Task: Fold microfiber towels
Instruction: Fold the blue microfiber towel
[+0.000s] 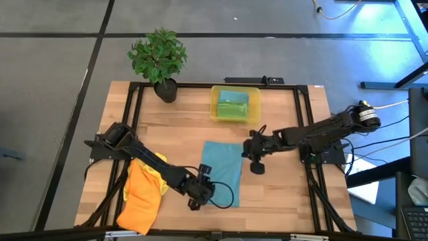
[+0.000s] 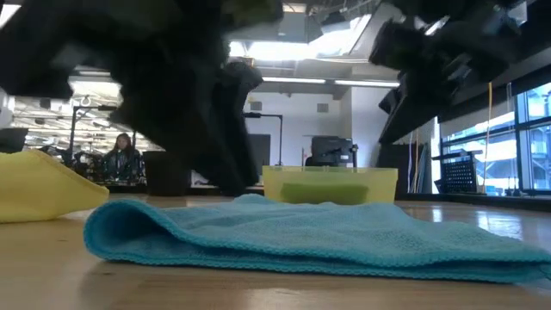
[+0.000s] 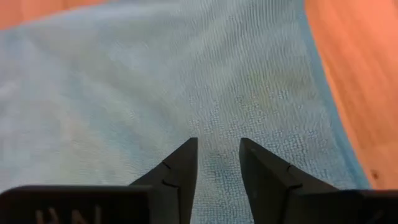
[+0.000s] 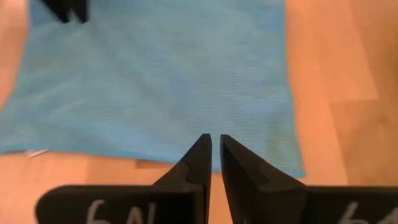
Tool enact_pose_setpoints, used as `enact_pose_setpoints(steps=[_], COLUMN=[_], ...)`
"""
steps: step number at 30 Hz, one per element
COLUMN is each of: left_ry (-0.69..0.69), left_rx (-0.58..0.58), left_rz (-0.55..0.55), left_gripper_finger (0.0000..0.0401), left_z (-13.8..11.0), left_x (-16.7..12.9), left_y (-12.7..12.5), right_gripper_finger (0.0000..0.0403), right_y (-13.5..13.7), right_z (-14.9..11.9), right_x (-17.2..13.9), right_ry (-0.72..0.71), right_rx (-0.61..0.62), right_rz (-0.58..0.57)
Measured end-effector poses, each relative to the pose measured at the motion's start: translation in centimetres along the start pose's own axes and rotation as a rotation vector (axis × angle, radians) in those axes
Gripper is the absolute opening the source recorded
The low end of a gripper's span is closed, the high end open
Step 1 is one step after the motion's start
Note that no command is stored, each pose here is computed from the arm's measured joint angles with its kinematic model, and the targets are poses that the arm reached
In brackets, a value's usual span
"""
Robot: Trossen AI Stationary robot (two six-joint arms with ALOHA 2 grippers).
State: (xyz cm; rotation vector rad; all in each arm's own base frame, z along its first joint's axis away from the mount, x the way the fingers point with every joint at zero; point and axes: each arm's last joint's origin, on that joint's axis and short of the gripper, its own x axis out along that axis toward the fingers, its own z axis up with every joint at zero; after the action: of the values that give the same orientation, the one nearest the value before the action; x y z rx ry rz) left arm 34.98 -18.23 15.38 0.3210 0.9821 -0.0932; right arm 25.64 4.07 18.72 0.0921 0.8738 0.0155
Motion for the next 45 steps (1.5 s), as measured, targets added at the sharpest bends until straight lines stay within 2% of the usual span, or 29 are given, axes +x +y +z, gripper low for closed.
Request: enact_pose_setpoints(steps=[8, 15, 17, 20, 25, 29, 33, 35, 39, 45], left_ry=[-0.105, -0.081, -0.033, -0.054, -0.034, -0.041, -0.027, -0.008, -0.009, -0.022], left_rx=[-0.02, -0.008, -0.014, -0.026, 0.069, 0.106, 0.296, 0.354, 0.378, 0.356], left_rz=[0.001, -0.052, -0.072, -0.106, -0.153, -0.119, -0.074, -0.031, 0.038, 0.025], left_gripper_finger=[0.0118, 0.0117, 0.0117, 0.0117, 0.012, 0.012, 0.012, 0.012, 0.012, 0.0124], left_z=[1.3, 0.3, -0.6, -0.5, -1.1, -1.4, -1.9, -2.1, -2.1, -2.2], left_x=[-3.5, -3.7, -3.5, -4.0, -4.7, -5.0, -5.2, -5.3, -5.2, -5.4], left_y=[0.5, -1.8, -2.4, -3.3, -5.0, -5.6, -5.9, -5.9, -5.6, -6.1], right_gripper_finger=[0.0037, 0.0037, 0.0037, 0.0037, 0.0037, 0.0037, 0.0037, 0.0037, 0.0037, 0.0037], right_y=[3.7, 7.7, 8.6, 9.6, 10.3, 10.6, 10.7, 10.7, 10.7, 10.7], right_z=[-0.8, -1.9, -2.1, -2.5, -2.8, -3.0, -3.1, -3.1, -3.0, -3.0], right_x=[-0.6, -1.0, -1.0, -0.7, -0.2, 0.2, 0.6, 0.7, 0.7, 0.7], right_ry=[-0.019, -0.088, -0.11, -0.137, -0.169, -0.172, -0.172, -0.171, -0.179, -0.188], right_rx=[-0.094, -0.233, -0.248, -0.256, -0.207, -0.21, -0.206, -0.207, -0.204, -0.215], right_rz=[0.041, 0.039, 0.05, 0.041, -0.021, -0.022, -0.025, -0.026, -0.035, -0.053])
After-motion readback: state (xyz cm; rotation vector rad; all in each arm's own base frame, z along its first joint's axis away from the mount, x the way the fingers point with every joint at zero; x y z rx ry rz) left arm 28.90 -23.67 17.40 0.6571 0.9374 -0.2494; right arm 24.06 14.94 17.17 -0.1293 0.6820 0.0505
